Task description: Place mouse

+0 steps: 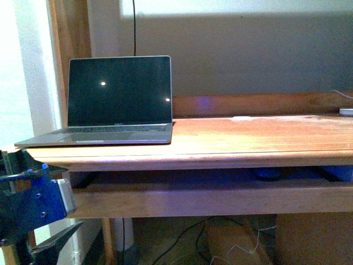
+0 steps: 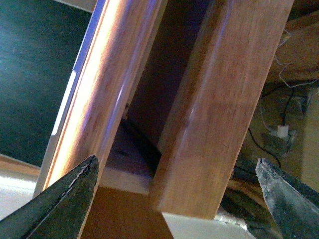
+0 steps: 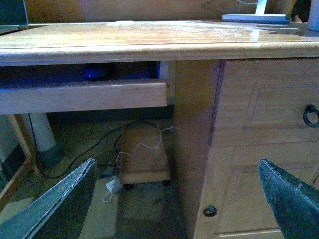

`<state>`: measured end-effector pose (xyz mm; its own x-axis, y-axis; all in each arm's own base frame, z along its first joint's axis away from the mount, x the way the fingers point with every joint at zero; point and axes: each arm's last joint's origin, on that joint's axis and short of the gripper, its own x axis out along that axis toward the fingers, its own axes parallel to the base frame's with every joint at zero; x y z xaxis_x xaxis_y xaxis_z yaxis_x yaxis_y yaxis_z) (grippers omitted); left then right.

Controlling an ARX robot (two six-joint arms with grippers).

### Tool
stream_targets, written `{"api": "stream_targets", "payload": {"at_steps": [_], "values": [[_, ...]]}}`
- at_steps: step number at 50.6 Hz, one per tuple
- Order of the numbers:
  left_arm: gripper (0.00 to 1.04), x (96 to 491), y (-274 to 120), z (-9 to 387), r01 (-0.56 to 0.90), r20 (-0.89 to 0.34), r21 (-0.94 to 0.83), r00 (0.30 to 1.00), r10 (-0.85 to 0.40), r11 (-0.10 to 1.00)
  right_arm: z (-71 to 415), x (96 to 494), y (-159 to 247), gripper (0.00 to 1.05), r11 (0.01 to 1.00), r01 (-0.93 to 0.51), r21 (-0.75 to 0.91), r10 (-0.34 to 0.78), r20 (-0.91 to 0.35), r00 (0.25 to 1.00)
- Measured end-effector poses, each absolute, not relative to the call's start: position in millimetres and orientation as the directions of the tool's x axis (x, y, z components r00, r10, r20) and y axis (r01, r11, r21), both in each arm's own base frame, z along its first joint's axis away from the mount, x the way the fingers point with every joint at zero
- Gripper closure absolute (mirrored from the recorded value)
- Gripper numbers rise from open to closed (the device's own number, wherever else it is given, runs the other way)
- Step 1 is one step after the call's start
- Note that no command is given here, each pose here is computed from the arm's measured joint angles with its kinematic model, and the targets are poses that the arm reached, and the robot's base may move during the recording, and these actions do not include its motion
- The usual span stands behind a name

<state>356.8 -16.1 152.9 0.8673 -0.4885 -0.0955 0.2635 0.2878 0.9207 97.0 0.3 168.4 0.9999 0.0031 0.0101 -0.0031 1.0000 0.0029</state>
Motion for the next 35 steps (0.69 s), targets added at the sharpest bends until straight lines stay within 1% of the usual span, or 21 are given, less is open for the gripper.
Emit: {"api": "stream_targets", "payload": {"at_steps": [11, 25, 35], "values": [[0.08, 369, -27, 146, 0.287, -0.112, 0.916, 0.853, -0.509, 0.281, 168, 97, 0, 0.07, 1.0, -0.003, 0.003, 0.003, 0.01, 1.0], [0.08, 391, -32, 137, 0.314, -0.122, 0.905, 0.839, -0.531, 0.287, 168, 97, 0, 0.07, 1.0, -0.003, 0.003, 0.003, 0.01, 1.0], [0.08, 405, -37, 129, 0.348, -0.131, 0.89, 0.814, -0.566, 0.294, 168, 97, 0, 0.07, 1.0, -0.003, 0.003, 0.003, 0.01, 1.0]]}}
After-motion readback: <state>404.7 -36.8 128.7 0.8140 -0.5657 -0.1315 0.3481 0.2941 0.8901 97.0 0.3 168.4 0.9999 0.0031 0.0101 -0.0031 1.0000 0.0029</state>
